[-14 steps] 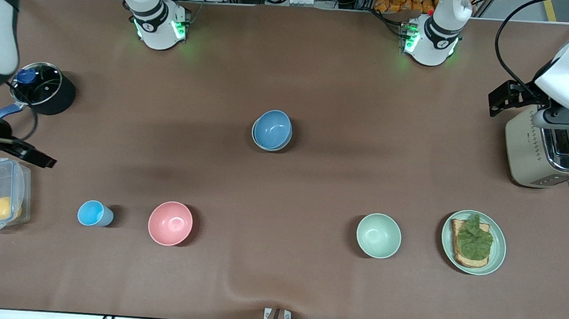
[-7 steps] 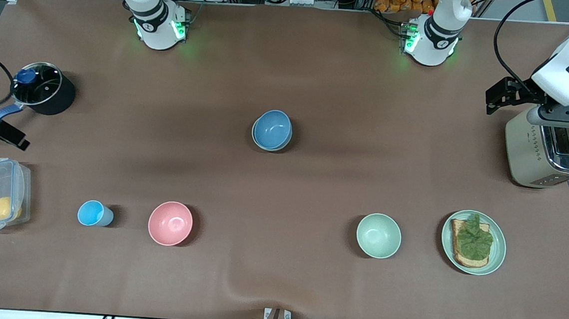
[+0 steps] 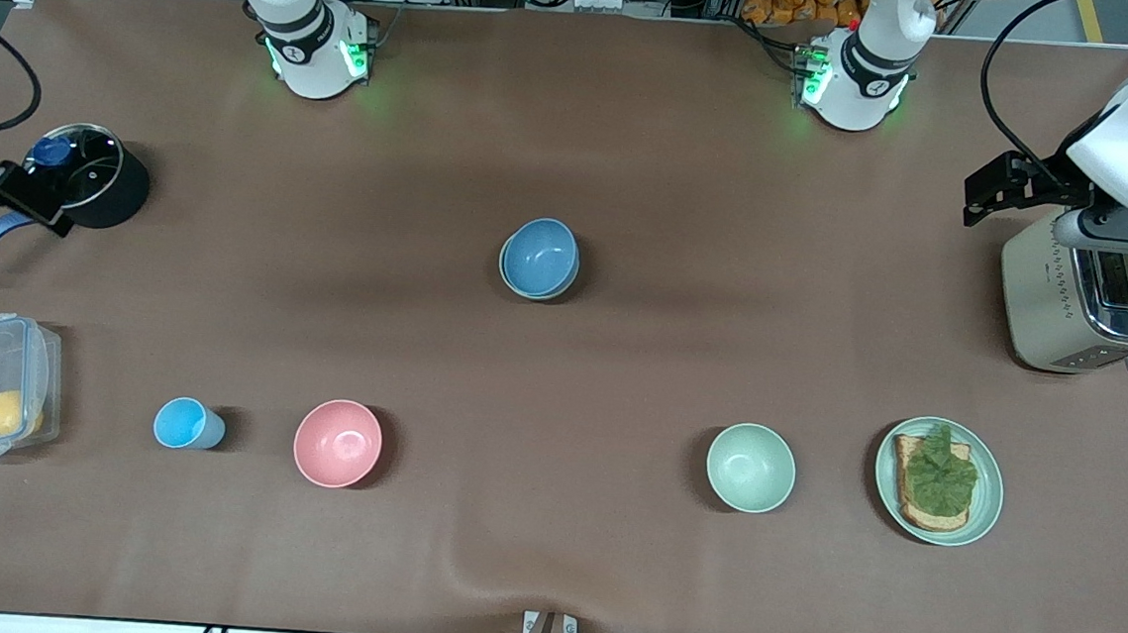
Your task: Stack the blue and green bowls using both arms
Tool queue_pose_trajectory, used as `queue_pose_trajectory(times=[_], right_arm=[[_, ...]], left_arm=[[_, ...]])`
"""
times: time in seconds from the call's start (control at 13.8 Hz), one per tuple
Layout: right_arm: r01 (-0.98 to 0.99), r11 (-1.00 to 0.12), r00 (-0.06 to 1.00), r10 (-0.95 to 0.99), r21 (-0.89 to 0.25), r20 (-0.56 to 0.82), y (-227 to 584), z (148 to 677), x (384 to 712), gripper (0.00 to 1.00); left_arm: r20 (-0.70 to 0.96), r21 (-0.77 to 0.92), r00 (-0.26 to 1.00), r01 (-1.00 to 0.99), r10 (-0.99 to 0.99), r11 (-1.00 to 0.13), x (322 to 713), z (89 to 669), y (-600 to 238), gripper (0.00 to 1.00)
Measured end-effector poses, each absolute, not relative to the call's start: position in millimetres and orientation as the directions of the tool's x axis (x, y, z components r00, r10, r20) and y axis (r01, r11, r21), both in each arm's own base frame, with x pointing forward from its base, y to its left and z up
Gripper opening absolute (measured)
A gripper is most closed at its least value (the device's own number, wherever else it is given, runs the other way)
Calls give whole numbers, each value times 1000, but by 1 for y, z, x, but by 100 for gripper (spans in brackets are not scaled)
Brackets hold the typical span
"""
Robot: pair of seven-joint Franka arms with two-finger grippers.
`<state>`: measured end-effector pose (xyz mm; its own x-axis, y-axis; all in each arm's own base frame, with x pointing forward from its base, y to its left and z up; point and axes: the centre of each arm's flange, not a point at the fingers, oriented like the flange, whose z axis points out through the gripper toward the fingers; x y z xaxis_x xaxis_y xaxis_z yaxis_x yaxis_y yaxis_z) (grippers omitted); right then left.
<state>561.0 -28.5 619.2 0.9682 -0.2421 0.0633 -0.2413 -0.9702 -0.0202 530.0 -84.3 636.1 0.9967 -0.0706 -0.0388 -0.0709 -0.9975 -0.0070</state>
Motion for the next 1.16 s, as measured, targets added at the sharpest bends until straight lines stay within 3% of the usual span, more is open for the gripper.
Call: queue_pose_trajectory(times=[1.16], right_arm=[[-181, -983, 979, -183, -26, 93, -3, 624, 557, 100]], left_arm=[[-34, -4, 997, -68, -68, -998, 530, 638, -83, 100]])
